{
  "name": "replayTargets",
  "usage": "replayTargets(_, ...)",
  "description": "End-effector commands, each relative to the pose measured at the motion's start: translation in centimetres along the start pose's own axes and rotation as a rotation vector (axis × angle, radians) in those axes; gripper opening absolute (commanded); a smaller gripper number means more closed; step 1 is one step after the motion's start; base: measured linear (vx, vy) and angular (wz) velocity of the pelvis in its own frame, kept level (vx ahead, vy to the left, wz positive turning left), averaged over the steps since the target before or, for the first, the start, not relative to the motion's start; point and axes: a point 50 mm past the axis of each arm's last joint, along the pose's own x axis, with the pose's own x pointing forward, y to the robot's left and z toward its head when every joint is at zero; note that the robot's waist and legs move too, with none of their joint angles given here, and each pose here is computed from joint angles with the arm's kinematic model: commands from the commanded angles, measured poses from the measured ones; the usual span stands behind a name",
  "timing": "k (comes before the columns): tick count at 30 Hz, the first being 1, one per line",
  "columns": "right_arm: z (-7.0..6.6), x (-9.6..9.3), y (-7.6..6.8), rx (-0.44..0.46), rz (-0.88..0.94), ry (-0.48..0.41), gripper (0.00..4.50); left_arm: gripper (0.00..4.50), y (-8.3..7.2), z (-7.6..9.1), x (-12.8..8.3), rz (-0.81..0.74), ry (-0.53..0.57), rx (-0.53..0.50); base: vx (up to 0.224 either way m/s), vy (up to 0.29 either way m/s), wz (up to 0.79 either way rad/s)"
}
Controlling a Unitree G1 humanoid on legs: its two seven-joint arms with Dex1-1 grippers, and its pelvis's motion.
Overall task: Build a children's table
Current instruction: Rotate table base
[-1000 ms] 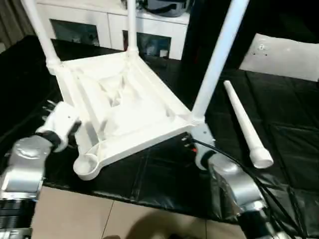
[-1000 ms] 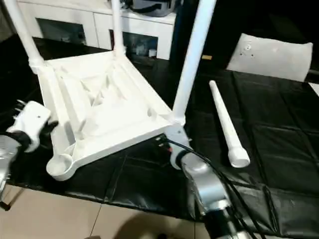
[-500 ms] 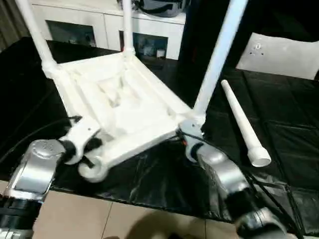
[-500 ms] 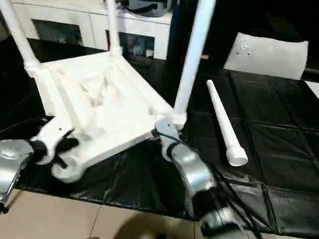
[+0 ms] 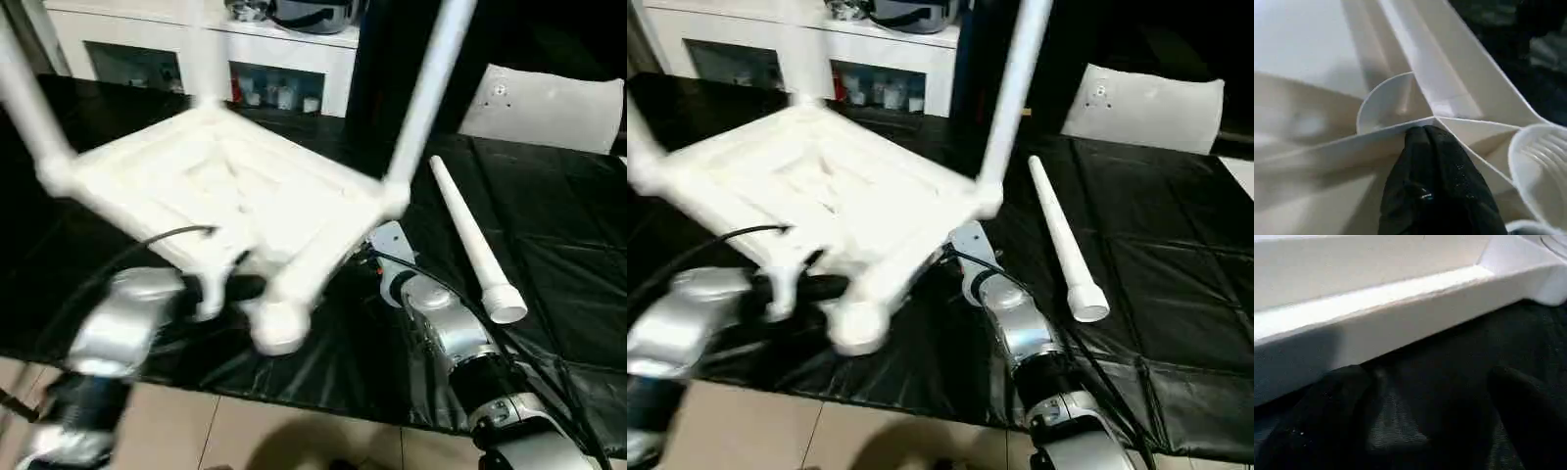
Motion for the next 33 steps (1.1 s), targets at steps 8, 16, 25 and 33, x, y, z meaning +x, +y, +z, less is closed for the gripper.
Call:
replayTargets(8,1.3,-0.6,-1.5,0.032,-0.113,-0.089,4.50,0.09,0.6,4.0,2.9,0.153,-0.214,0.112,0.000,0.000,0.00)
replayTargets(16,2.2,-3.1,-3.5,0.091,-0.204,-0.204,4.50,0.25,-1.4,4.3,0.8,0.138,-0.426,0.050,0.000,0.000,0.00)
replayTargets(25,2.1,-8.0,-2.5,0.297,-0.234,-0.301,4.50,0.84,-0.7,1.0,-3.1,0.672,-0.452,-0.050,-0.006,0.001,-0.11)
replayTargets(33,0.9,-9.8,-2.5,0.302,-0.290,-0.288,4.50,1.44,-0.6,0.9,-3.8,0.767,-0.460,-0.057,-0.064,0.042,-0.48)
